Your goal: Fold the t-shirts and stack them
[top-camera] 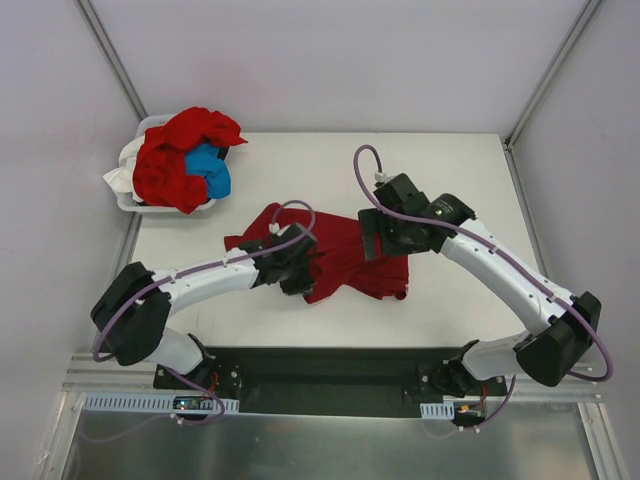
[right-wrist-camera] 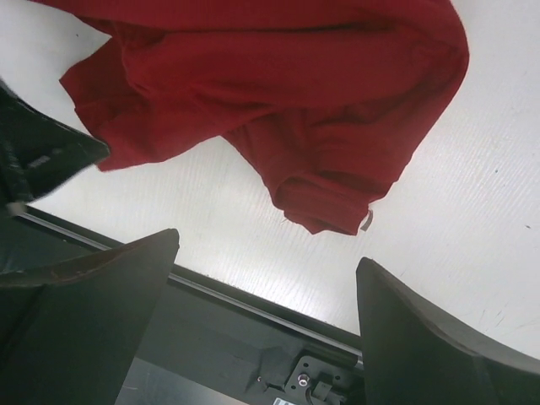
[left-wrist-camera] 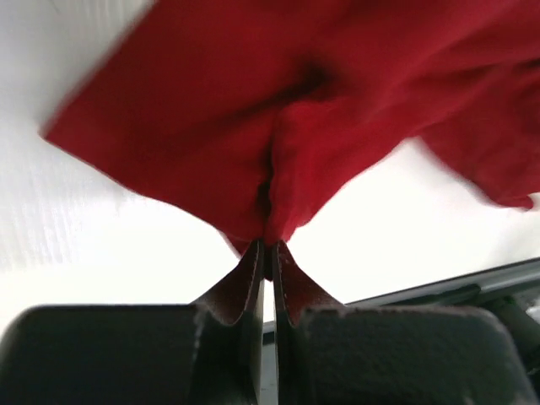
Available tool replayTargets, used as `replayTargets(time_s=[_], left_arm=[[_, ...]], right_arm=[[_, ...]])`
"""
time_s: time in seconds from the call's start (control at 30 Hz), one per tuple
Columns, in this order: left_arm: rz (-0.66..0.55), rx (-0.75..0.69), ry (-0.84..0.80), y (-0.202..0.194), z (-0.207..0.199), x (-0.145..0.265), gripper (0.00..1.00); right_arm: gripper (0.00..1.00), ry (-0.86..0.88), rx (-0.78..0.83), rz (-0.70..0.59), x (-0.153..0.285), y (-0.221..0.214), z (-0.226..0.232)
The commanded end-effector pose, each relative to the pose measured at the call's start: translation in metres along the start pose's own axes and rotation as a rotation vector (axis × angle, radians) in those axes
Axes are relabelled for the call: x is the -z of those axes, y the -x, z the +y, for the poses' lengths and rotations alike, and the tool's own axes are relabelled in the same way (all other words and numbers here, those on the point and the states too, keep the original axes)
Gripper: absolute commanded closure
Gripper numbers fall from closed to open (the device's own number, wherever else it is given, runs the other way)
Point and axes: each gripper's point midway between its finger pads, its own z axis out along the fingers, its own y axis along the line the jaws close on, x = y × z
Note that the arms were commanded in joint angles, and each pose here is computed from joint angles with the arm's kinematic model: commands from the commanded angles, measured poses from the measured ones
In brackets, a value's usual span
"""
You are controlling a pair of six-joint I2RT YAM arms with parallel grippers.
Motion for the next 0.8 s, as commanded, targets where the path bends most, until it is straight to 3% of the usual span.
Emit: replayTargets(time_s=[0.0, 0.1, 0.23, 0.3, 0.33, 0.37, 0.4, 0.43, 0.47, 0.53, 0.57, 0.67, 0.7, 0.73, 0.77], left_arm=[[-0.309, -0.174, -0.076, 0.093, -0.055, 0.086, 1.00], [-0.417, -0.298, -0.124, 0.133, -0.091, 0.125, 1.00], [-0.578, -0.506, -0.143, 0.189, -0.146, 0.164, 1.00], [-0.563, -0.575, -0.130, 0.207, -0.166, 0.140, 1.00], [-0.618, -0.634, -0.178, 0.223, -0.193, 0.157, 1.00], [-0.566, -0.675, -0.160, 0.230, -0.202, 0.118, 1.00], [-0.559, -0.706, -0.185, 0.235, -0.216, 0.108, 1.00], [-0.597, -0.758, -0.298, 0.246, -0.251, 0.127, 1.00], [-0.523, -0.785, -0.312, 0.246, -0.259, 0.081, 1.00], [-0.535, -0.762, -0.435, 0.254, -0.292, 0.085, 1.00], [-0.492, -0.749, -0.428, 0.255, -0.291, 0.052, 0.97], [-0.466, -0.700, -0.433, 0.254, -0.292, 0.036, 0.62], [-0.461, -0.679, -0.425, 0.253, -0.290, 0.037, 0.22], [-0.434, -0.654, -0.376, 0.254, -0.272, 0.025, 0.01], [-0.475, -0.615, -0.361, 0.264, -0.265, 0.051, 0.01]], right_arm=[[0.07, -0.053, 0.013, -0.008, 0.009, 0.003, -0.011], [0.07, -0.082, -0.015, -0.016, 0.006, 0.002, -0.022], [0.06, -0.138, -0.179, -0.075, 0.013, 0.017, -0.052], [0.06, -0.162, -0.267, -0.103, 0.017, 0.022, -0.064], [0.06, -0.185, -0.313, -0.115, 0.019, 0.023, -0.075], [0.06, -0.202, -0.338, -0.123, 0.021, 0.023, -0.082], [0.05, -0.222, -0.365, -0.134, 0.022, 0.022, -0.090], [0.05, -0.243, -0.395, -0.142, 0.025, 0.020, -0.102], [0.05, -0.253, -0.409, -0.142, 0.025, 0.018, -0.107], [0.03, -0.289, -0.428, -0.136, 0.024, 0.013, -0.123], [0.03, -0.301, -0.430, -0.130, 0.023, 0.011, -0.128], [0.02, -0.297, -0.457, -0.105, 0.020, 0.010, -0.136], [0.03, -0.262, -0.445, -0.098, 0.017, 0.011, -0.130], [0.04, -0.225, -0.390, -0.120, 0.016, 0.020, -0.125], [0.04, -0.182, -0.357, -0.115, 0.011, 0.023, -0.116]])
